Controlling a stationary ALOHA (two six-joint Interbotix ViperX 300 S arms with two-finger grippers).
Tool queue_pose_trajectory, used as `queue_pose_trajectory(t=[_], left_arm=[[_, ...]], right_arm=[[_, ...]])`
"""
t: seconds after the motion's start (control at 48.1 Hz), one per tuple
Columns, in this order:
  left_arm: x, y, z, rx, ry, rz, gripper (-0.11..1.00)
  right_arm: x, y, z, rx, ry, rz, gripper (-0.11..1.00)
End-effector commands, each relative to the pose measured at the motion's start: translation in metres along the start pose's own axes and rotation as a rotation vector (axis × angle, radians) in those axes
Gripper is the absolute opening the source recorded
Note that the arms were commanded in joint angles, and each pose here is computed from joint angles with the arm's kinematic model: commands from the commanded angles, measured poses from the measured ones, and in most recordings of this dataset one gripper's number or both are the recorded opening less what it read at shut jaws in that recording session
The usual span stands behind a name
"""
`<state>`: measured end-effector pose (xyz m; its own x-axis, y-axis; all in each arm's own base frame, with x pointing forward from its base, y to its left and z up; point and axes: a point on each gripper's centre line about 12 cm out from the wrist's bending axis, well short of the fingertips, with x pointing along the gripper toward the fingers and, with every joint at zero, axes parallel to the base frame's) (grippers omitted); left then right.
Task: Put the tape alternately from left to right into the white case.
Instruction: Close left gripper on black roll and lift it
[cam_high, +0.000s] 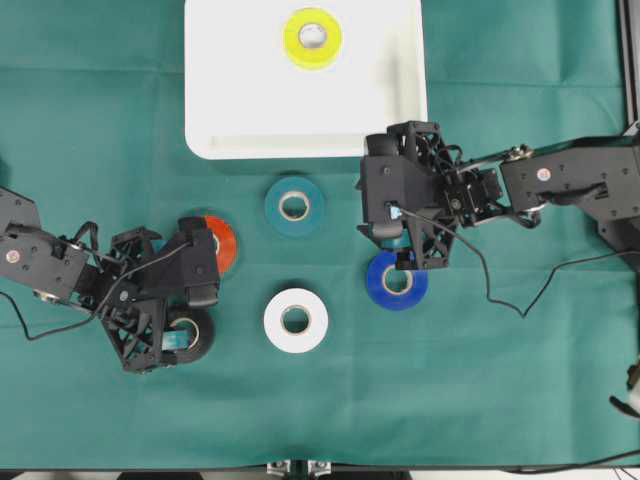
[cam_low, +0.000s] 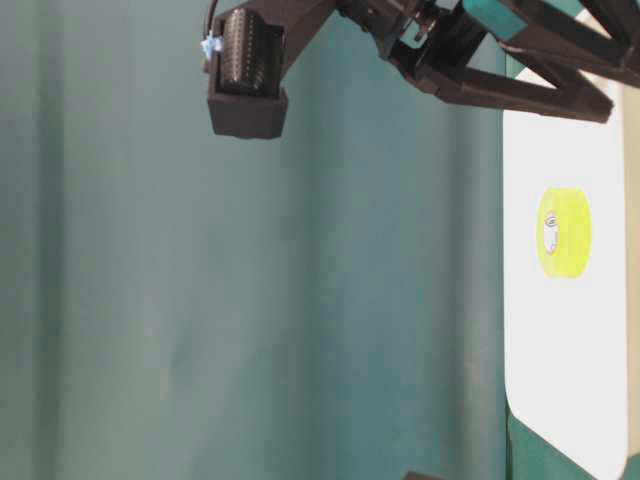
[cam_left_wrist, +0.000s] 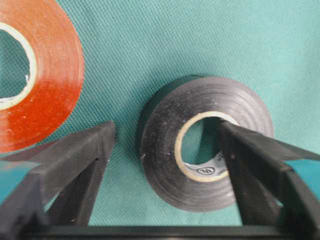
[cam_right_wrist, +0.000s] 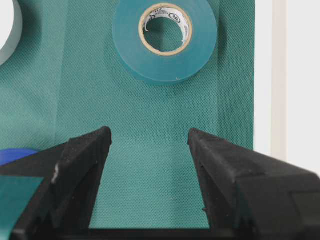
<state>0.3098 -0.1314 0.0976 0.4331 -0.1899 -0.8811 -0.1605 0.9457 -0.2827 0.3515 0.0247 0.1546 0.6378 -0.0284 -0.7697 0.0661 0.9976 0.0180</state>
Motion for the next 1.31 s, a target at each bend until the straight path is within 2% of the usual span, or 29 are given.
queue_pose_trajectory(t=[0.0, 0.104, 0.208, 0.437, 0.707, 0.977, 1.06, 1.164, 1.289], left_arm=[[-0.006, -0.011, 0.003, 0.021, -0.010, -0.021, 0.32], [-0.007, -0.012, 0.003, 0.027, 0.004, -0.013, 0.09], [-0.008, -0.013, 0.002, 0.028, 0.013, -0.008, -0.04], [-0.012, -0.014, 0.002, 0.031, 0.015, -0.008, -0.04], [-0.035, -0.020, 0.013, 0.027, -0.048, -0.051, -0.04], [-0.068, -0.003, 0.037, -0.030, -0.154, -0.070, -0.04], [-0.075, 0.005, 0.043, -0.036, -0.180, -0.065, -0.04], [-0.081, 0.014, 0.051, -0.018, -0.210, -0.054, -0.04], [-0.083, 0.018, 0.056, 0.032, -0.222, -0.041, -0.04]], right_arm=[[-0.003, 0.001, 0.006, -0.001, -0.025, 0.007, 0.71], [-0.003, 0.002, 0.007, 0.001, -0.026, 0.007, 0.71], [-0.004, 0.002, 0.008, -0.001, -0.028, 0.008, 0.71], [-0.004, 0.002, 0.008, -0.001, -0.029, 0.008, 0.71], [-0.004, 0.002, 0.008, -0.001, -0.029, 0.008, 0.71], [-0.003, 0.002, 0.007, -0.001, -0.026, 0.007, 0.71], [-0.003, 0.001, 0.006, -0.001, -0.025, 0.007, 0.71], [-0.003, 0.001, 0.006, 0.001, -0.025, 0.007, 0.71], [-0.003, 0.001, 0.006, 0.001, -0.025, 0.007, 0.71]])
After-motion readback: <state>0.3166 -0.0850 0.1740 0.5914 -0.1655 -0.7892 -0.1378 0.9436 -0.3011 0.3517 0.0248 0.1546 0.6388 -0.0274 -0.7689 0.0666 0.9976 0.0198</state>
